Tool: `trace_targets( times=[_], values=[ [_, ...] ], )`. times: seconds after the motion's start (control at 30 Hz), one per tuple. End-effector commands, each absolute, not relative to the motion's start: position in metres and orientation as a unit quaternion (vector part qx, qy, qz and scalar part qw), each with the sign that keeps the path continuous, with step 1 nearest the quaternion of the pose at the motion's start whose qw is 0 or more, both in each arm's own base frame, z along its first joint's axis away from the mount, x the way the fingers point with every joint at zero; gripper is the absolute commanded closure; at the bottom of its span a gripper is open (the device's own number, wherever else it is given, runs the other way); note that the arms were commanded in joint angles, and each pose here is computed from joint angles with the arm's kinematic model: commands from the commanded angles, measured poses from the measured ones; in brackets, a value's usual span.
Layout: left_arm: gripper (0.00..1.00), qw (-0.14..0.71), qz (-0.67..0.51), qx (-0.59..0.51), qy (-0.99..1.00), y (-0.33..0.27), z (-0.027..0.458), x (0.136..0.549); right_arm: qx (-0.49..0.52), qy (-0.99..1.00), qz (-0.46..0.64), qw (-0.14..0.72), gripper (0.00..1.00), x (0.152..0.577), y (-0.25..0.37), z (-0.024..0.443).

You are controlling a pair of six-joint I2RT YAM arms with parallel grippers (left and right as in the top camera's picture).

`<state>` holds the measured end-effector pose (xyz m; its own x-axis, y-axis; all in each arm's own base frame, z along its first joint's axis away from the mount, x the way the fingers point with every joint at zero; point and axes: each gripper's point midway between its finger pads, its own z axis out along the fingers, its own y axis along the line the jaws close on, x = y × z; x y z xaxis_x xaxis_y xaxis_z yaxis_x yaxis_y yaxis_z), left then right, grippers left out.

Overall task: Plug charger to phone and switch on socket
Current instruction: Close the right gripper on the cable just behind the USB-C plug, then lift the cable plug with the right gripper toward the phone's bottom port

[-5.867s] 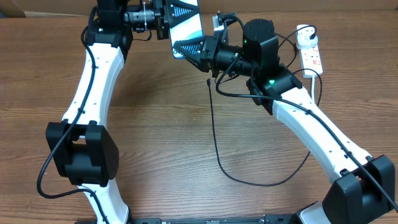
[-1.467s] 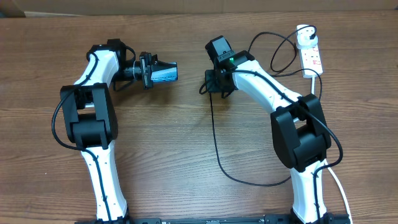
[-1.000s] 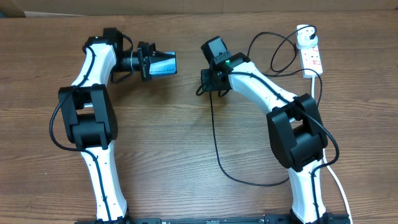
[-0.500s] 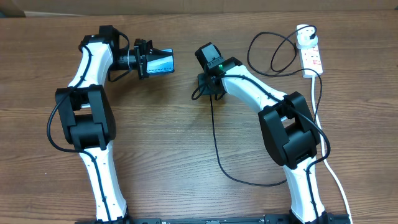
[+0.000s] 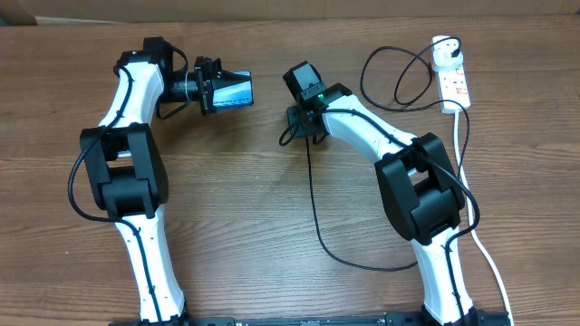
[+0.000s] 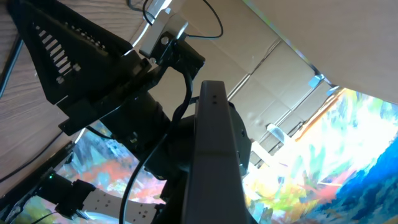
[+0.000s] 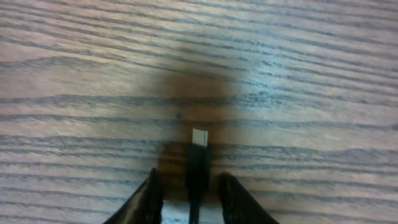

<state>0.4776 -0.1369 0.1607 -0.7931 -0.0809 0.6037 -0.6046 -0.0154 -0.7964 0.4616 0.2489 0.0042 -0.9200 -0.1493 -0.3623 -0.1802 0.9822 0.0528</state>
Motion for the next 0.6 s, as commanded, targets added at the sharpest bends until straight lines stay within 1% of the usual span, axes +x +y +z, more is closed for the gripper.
trace_targets(
  times=[0.0,0.2,0.27,0.4,0.57],
  values=[
    [0.96,0.173,0.69,0.223,-0.667,-0.135,0.197,0.478,-0.088,0.984,0.051,0.146,0.76,0.453,0.251,-0.026],
    [0.96,0.174,0.689,0.224,-0.666,-0.135,0.197,0.477,-0.08,0.988,0.075,0.112,0.96,0.444,0.248,-0.034],
    [0.96,0.174,0.689,0.224,-0.666,-0.135,0.197,0.477,-0.061,0.99,0.077,0.1,0.96,0.444,0.239,-0.034],
    [0.96,0.174,0.689,0.224,-0.666,-0.135,0.197,0.477,-0.041,0.99,0.118,0.063,0.96,0.44,0.229,-0.03],
    [0.96,0.172,0.69,0.222,-0.667,-0.135,0.197,0.477,-0.066,0.966,0.248,0.015,0.96,0.432,0.237,0.0]
  ],
)
